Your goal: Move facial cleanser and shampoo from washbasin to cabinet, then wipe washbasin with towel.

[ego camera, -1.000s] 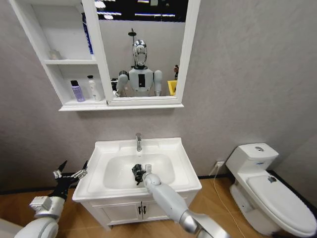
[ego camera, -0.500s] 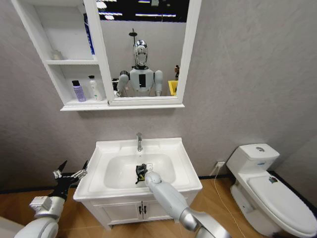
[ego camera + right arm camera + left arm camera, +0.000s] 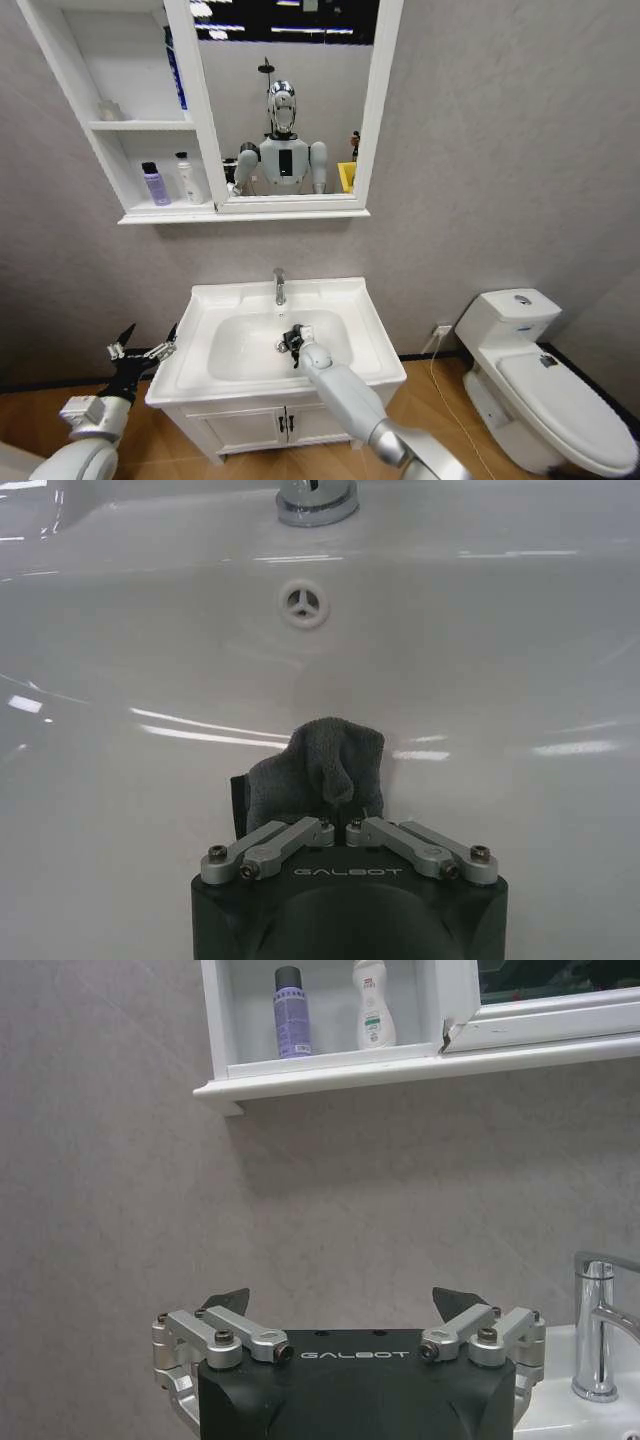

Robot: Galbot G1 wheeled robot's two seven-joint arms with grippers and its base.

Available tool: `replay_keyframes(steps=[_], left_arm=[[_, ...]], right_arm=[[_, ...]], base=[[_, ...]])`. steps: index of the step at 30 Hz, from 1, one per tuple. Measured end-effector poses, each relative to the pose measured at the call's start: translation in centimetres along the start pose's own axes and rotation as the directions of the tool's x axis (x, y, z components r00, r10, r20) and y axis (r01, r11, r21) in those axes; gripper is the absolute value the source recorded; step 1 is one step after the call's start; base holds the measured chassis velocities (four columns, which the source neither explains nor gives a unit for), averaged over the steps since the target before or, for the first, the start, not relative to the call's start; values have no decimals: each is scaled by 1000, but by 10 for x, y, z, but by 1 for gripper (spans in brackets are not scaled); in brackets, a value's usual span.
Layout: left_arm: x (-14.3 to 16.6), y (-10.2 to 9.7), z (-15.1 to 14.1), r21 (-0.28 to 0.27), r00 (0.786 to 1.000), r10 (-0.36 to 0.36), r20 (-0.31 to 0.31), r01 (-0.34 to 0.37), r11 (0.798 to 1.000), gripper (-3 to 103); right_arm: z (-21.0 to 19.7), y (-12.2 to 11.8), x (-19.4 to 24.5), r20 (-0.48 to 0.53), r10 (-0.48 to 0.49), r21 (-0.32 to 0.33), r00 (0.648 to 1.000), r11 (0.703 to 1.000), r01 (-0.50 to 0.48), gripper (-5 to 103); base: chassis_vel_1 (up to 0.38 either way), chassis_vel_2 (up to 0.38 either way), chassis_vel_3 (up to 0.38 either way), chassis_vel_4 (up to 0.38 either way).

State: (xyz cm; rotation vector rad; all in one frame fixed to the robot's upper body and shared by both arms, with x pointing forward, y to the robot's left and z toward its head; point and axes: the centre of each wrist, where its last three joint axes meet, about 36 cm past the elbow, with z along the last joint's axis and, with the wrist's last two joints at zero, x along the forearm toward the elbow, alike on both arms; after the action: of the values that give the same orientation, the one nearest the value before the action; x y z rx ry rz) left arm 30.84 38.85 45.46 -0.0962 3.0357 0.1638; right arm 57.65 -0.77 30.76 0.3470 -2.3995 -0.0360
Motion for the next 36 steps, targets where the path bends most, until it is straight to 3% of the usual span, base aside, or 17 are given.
replay_keyframes(steps=[5, 9, 16, 20, 24, 25, 29, 31, 36], left_arm=[[0, 0, 0, 0, 1000, 0, 0, 0, 1000, 100], [0, 0, 0, 0, 1000, 0, 0, 0, 1000, 100], [0, 0, 0, 0, 1000, 0, 0, 0, 1000, 100], [0, 0, 0, 0, 1000, 0, 0, 0, 1000, 100], [0, 0, 0, 0, 1000, 0, 0, 0, 1000, 100], [0, 0, 0, 0, 1000, 0, 0, 0, 1000, 100], [0, 0, 0, 0, 1000, 0, 0, 0, 1000, 100], [0, 0, 0, 0, 1000, 0, 0, 0, 1000, 100], [0, 0, 0, 0, 1000, 0, 0, 0, 1000, 100]], right_arm=[[-5, 0, -3, -10, -60, -54, 998, 997, 59, 0], [-20, 24, 9, 44, -185, -72, 982, 979, 188, 0], [-25, 26, 11, 74, -234, -103, 969, 965, 241, 0], [-10, 7, 1, 25, -174, -137, 984, 975, 175, 0], [0, -1, -2, 3, -39, -77, 999, 996, 40, 0], [0, -3, 0, 20, 19, -45, 1000, 999, -18, 0], [-10, -2, 6, 110, 88, 11, 990, 996, -89, 0], [-13, -2, 8, 134, 96, 19, 986, 995, -100, 0], [-25, -28, 23, 229, 148, 13, 962, 988, -155, 0]], base=[[0, 0, 0, 0], [0, 0, 0, 0], [0, 0, 0, 0], [0, 0, 0, 0], [0, 0, 0, 0], [0, 0, 0, 0], [0, 0, 0, 0], [0, 0, 0, 0], [0, 0, 0, 0]])
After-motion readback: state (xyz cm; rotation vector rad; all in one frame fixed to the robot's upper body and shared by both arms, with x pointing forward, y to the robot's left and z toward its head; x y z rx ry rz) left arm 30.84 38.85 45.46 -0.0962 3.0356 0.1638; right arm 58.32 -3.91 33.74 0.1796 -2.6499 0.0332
